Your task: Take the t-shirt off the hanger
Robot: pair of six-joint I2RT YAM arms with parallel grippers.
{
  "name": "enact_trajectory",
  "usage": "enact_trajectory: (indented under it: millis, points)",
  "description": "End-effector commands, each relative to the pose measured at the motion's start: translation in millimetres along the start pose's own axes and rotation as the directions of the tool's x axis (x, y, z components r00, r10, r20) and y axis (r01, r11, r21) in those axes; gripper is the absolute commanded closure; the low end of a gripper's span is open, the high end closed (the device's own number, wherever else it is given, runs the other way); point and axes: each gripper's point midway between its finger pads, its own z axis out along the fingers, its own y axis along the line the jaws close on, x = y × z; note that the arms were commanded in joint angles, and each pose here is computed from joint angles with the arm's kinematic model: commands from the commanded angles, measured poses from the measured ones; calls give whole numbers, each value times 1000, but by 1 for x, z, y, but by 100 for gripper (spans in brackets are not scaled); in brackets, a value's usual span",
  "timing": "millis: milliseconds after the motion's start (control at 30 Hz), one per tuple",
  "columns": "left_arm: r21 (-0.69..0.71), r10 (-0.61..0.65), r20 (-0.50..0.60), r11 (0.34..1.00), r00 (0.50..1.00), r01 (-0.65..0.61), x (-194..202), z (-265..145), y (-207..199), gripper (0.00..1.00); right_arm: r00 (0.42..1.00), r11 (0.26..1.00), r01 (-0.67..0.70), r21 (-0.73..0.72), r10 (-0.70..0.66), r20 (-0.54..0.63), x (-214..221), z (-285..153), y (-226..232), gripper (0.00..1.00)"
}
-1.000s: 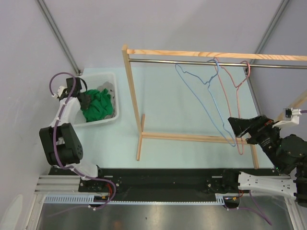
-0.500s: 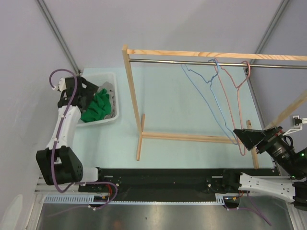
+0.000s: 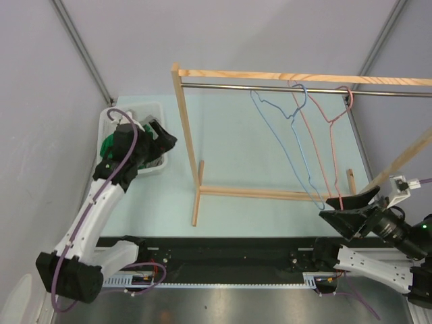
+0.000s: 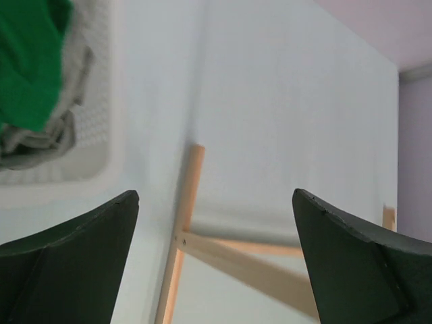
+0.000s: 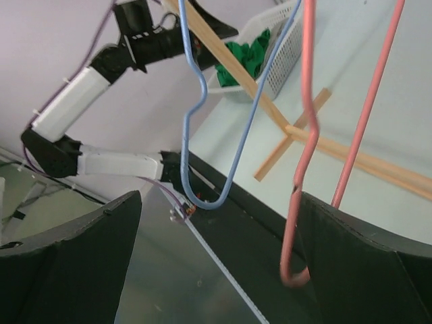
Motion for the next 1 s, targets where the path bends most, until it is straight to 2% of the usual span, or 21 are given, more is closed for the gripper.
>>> enact_trajectory:
  millis: [0,33,167,233,333,533,700,800,967]
  points:
    - [214,160,-8,964,987,-155,28,-38,-34,0,995,999,42,-25,-44,-89,34,4,1,0]
    - [239,177,1,955,984,-172,30,-45,-38,0,996,999,46,-1,-46,-73,32,3,-3,0]
    - [356,250,-103,913,963,-199,69,-61,-51,0,996,994,31,108,-40,76,7,-10,-18,0]
    - [415,274,-122,887,954,-201,82,-70,-60,0,988,993,7,114,-24,154,-8,-17,-16,0]
    - [501,308,-129,840,942,-206,101,-89,-74,0,968,975,-48,218,-9,250,-26,-24,-30,0]
    - [603,361,-155,772,920,-201,130,-114,-87,0,927,970,-31,242,-63,371,-50,-34,-24,0]
    - [649,405,-162,730,900,-212,144,-128,-93,0,910,973,23,232,-116,398,-53,-41,-15,0]
    - [691,415,-155,694,896,-202,148,-137,-97,0,914,969,125,214,-196,355,-45,-40,-4,0]
    - [704,434,-160,680,886,-206,153,-138,-95,0,917,960,229,162,-269,296,-31,-46,13,0]
